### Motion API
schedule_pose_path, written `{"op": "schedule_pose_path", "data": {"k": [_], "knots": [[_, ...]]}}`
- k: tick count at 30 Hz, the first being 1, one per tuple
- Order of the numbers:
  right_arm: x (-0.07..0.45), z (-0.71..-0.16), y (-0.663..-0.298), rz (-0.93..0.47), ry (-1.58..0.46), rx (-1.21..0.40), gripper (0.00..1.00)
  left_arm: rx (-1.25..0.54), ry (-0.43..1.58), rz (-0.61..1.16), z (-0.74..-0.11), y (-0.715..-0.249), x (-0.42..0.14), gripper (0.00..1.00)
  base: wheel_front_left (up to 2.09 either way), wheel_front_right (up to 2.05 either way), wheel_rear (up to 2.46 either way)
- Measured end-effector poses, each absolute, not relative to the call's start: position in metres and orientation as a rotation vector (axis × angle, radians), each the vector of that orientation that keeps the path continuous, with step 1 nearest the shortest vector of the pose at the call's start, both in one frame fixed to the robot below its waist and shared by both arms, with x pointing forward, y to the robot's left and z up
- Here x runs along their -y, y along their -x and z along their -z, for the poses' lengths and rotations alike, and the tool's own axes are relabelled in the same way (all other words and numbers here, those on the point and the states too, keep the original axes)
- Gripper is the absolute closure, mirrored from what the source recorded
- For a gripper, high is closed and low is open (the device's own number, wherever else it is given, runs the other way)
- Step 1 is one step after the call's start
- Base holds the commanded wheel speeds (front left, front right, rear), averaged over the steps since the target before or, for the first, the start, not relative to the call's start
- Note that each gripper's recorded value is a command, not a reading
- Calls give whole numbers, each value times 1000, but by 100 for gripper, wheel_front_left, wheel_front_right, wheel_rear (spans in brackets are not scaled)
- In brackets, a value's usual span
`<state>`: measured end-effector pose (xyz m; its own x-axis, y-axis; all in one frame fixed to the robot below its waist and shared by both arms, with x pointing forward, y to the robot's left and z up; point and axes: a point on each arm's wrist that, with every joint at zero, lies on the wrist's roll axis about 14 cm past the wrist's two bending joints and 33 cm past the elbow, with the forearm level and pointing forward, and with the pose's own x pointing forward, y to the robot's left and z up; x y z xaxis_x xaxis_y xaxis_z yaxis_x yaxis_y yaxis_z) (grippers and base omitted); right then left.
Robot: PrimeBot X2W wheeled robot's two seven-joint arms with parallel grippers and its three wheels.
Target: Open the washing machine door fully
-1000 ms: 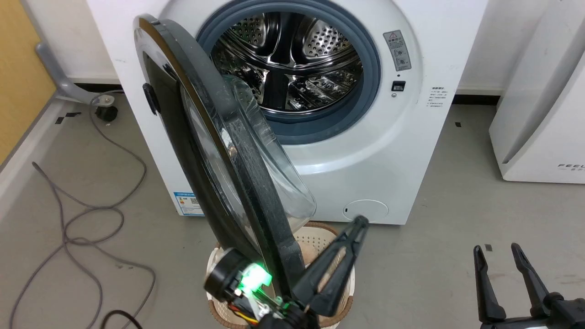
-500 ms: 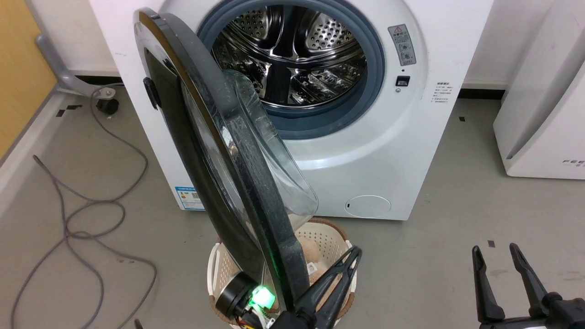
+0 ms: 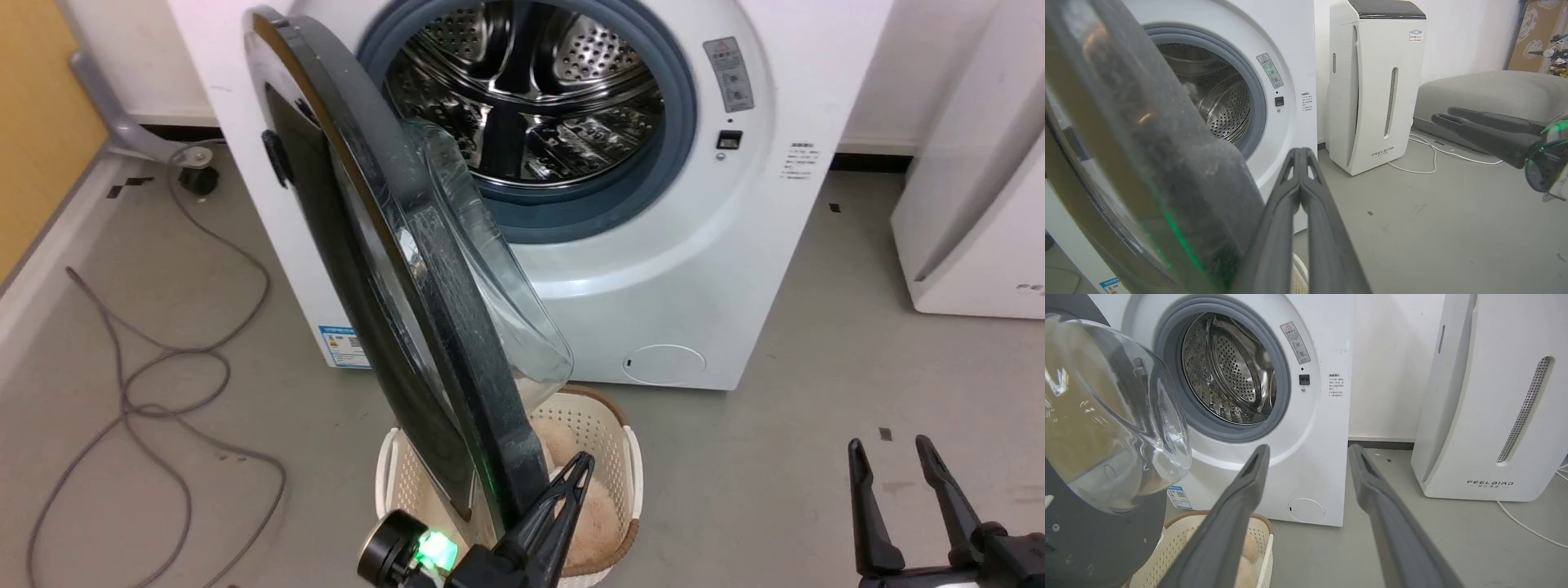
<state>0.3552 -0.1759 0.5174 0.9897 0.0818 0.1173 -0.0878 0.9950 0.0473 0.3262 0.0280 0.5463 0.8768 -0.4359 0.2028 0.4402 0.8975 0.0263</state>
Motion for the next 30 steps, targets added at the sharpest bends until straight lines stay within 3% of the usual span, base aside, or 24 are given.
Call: {"op": "schedule_pose_path", "data": {"k": [30], "knots": [[89, -513, -386, -344, -88, 96, 0, 175, -59, 58, -538, -281, -144, 100, 0, 0, 0]]}}
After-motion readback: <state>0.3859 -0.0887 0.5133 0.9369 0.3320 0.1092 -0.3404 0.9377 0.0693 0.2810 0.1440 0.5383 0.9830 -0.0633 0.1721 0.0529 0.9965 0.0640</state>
